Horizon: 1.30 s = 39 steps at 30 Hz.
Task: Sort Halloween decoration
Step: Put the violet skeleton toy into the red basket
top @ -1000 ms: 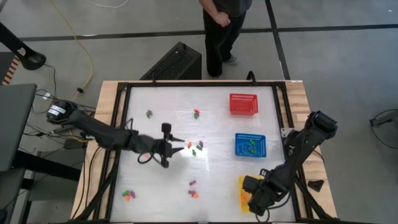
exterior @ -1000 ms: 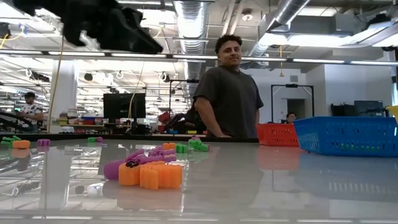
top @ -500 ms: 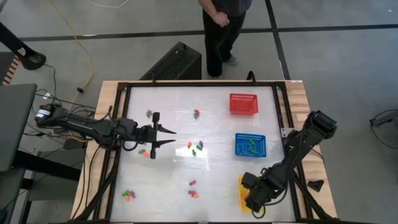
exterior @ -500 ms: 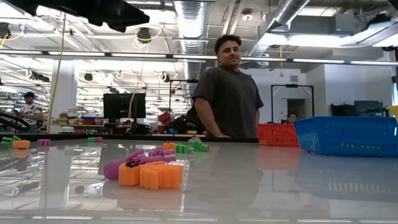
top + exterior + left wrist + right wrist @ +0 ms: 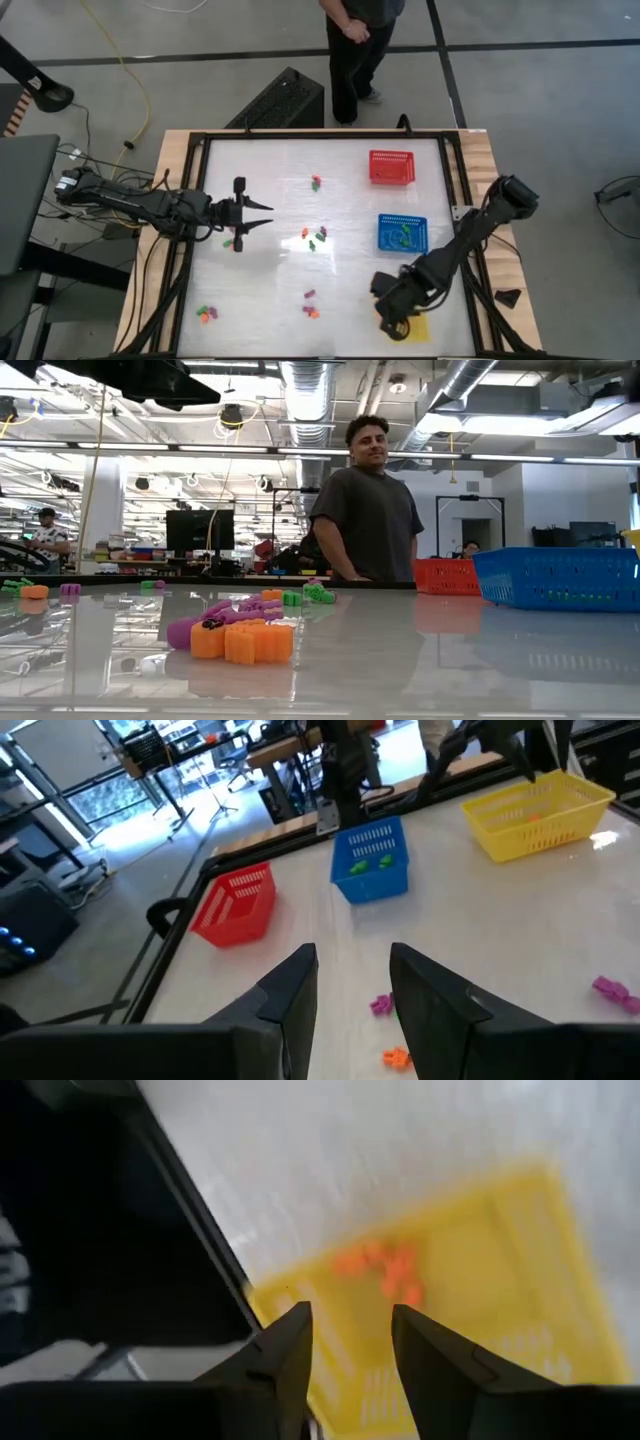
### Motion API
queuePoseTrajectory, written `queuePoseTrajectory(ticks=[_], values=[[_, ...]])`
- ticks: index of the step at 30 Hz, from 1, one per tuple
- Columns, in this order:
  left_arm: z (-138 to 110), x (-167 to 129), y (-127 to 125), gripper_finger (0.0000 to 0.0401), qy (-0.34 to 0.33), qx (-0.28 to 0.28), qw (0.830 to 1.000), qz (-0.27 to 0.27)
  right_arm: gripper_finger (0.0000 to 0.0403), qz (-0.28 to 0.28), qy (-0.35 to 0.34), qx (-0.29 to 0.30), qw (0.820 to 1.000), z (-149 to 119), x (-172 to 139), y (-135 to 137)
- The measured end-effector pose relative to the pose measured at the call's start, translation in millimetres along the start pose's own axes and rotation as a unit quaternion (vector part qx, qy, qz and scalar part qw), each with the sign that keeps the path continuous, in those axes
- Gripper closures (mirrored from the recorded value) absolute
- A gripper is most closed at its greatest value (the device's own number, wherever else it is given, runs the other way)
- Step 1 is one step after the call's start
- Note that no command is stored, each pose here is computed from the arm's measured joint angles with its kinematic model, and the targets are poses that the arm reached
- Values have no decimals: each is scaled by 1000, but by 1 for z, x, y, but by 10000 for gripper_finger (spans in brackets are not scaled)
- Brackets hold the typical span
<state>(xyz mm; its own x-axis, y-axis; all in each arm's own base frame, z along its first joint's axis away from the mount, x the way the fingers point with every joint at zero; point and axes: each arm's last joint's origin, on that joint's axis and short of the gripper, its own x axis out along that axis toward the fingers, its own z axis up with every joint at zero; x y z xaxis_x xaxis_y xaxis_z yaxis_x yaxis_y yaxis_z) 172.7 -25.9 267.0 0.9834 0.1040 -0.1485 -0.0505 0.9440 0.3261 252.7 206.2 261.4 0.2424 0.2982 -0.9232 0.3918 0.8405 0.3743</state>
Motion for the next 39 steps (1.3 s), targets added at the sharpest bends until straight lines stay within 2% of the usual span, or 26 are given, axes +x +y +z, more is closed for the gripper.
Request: queuePoseTrajectory(ticks=[3, 6, 12, 15, 20, 24, 34, 39], values=[[0, 0, 0, 283, -1, -3, 1000, -2, 241, 16, -102, -76, 992, 19, -1, 5], [0, 1, -1, 283, 1, -2, 1000, -3, 244, 25, -189, -172, 966, 43, 9, 12], [-1, 2, -1, 283, 3, -2, 1000, -4, 240, 29, -266, -342, 901, 90, 52, 17], [-1, 2, -1, 283, 4, -9, 1000, -4, 228, 24, -278, -384, 880, 105, 67, 14], [-2, 2, -1, 283, 7, -11, 1000, -6, 199, 7, -265, -396, 879, 122, 89, 1], [-2, 2, -2, 283, 9, -11, 1000, -6, 185, 28, -268, -404, 874, 137, 106, -7], [-3, 2, -2, 283, 15, -8, 1000, -8, 197, 15, -271, -411, 870, 147, 111, -16], [-3, 2, -2, 283, 16, -7, 1000, -8, 205, 5, -251, -413, 876, 147, 141, -23]])
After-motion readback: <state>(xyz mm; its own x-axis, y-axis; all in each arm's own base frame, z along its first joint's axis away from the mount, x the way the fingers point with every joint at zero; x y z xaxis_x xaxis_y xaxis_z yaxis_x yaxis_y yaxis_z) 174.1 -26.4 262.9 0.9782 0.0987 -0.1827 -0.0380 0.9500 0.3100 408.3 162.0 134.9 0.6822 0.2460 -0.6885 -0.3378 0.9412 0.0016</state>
